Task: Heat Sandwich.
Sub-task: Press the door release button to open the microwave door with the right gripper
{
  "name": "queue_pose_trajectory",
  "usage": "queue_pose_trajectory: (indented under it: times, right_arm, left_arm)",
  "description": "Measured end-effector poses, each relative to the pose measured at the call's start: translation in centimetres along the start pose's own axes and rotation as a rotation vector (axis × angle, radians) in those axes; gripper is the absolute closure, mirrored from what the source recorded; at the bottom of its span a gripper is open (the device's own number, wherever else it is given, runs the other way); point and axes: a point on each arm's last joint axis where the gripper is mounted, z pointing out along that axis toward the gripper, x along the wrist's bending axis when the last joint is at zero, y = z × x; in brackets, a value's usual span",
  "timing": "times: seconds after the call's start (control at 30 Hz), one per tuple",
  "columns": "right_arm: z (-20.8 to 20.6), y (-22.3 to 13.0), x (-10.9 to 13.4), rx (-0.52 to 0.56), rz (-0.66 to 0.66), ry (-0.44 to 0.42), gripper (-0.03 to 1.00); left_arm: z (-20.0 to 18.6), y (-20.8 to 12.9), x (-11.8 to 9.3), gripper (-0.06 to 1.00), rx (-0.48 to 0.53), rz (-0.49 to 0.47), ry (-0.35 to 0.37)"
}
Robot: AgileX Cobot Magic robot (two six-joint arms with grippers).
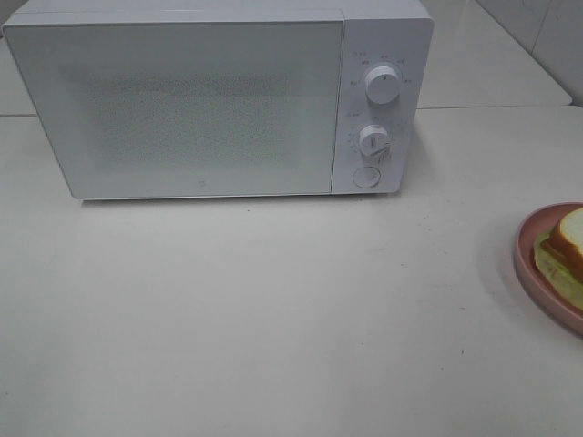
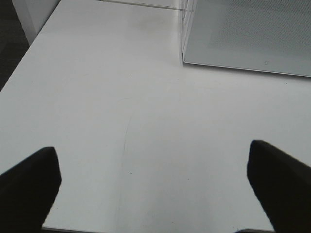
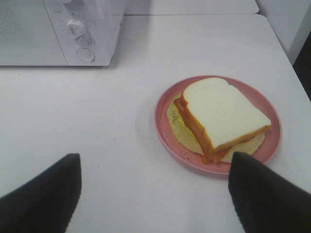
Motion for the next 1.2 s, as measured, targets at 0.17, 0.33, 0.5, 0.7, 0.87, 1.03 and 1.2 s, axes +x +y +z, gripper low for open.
queue_pose_trajectory:
  times: [0.17,0.33,0.5,0.7,0.87,1.03,1.2]
  right_arm:
    - [0.0,0.0,0.0,0.0,0.0,0.0,0.21]
    - [0.0,0.0,0.0,0.0,0.0,0.0,0.21]
    - [0.0,0.0,0.0,-0.001,0.0,-0.001,0.21]
    - [-0.1,0.8,0.0,-0.037,-0.001,0.001,0.21]
    - [1.2,2.2,0.2,-0.013,-0.005,0.001,0.21]
    - [2.6,3.5,0.3,0.0,-0.008,0.003,0.21]
    - [4.0,4.5,0.5,0.017,-0.011,0.004,0.21]
  left_arm:
    - [0.0,0.0,0.0,-0.02,0.0,0.0,0.0]
    - [0.0,0.0,0.0,-0.02,0.0,0.0,0.0]
    - [0.0,0.0,0.0,-0.02,0.0,0.0,0.0]
    - [0.0,0.0,0.0,-0.02,0.0,0.0,0.0]
    - [0.0,0.0,0.0,-0.02,0.0,0.0,0.0]
    - [0.0,0.0,0.0,-0.02,0.0,0.0,0.0]
    - [0.0,0.0,0.0,-0.02,0.0,0.0,0.0]
